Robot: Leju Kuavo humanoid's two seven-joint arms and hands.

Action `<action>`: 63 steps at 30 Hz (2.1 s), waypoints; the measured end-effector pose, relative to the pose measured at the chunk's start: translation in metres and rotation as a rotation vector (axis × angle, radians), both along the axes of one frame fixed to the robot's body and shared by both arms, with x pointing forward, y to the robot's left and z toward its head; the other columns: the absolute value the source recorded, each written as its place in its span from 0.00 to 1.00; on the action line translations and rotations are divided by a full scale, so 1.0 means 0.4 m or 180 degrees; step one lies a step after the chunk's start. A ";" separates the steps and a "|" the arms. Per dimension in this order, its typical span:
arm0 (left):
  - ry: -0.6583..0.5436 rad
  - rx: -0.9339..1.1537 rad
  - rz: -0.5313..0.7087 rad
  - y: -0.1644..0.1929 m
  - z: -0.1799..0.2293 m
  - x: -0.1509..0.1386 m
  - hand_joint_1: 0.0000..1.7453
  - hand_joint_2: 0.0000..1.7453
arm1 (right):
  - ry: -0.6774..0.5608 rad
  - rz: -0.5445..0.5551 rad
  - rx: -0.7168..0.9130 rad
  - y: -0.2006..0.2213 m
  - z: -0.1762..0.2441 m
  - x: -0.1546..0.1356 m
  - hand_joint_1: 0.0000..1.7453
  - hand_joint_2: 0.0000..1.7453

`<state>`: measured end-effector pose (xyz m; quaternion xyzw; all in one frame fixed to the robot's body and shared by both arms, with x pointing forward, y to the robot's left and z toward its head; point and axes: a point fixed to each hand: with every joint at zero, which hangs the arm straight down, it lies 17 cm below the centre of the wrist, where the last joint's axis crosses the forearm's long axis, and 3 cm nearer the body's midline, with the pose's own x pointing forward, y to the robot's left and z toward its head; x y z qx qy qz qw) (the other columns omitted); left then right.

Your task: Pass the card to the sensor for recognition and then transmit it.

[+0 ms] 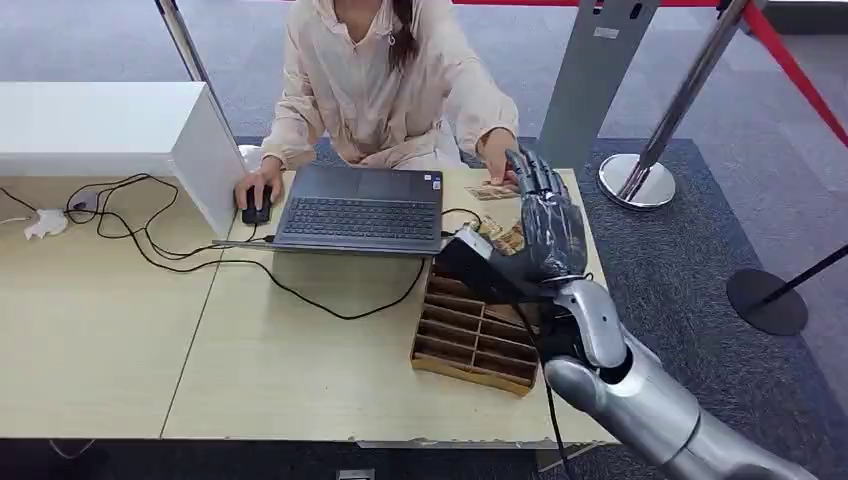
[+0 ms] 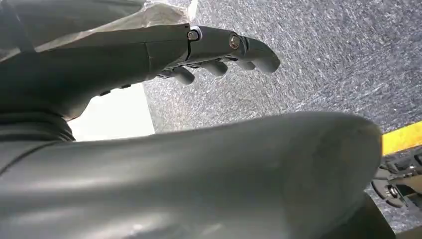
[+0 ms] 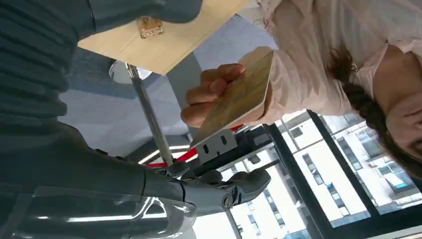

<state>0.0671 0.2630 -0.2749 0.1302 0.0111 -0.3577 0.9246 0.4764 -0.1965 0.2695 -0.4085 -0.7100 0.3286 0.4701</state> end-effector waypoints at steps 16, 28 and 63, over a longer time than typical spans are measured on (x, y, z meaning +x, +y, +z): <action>-0.0031 0.0014 0.0005 0.005 0.000 0.005 0.00 0.00 | -0.0115 -0.0035 -0.0016 0.000 0.009 0.020 0.70 1.00; -0.0038 0.0031 0.0011 0.013 0.000 0.006 0.00 0.00 | -0.0149 -0.0028 -0.0005 0.008 0.006 0.024 0.63 1.00; -0.0003 0.0132 0.0104 0.042 0.000 -0.003 0.00 0.00 | -0.0420 -0.0039 0.0713 -0.039 0.043 -0.065 0.79 1.00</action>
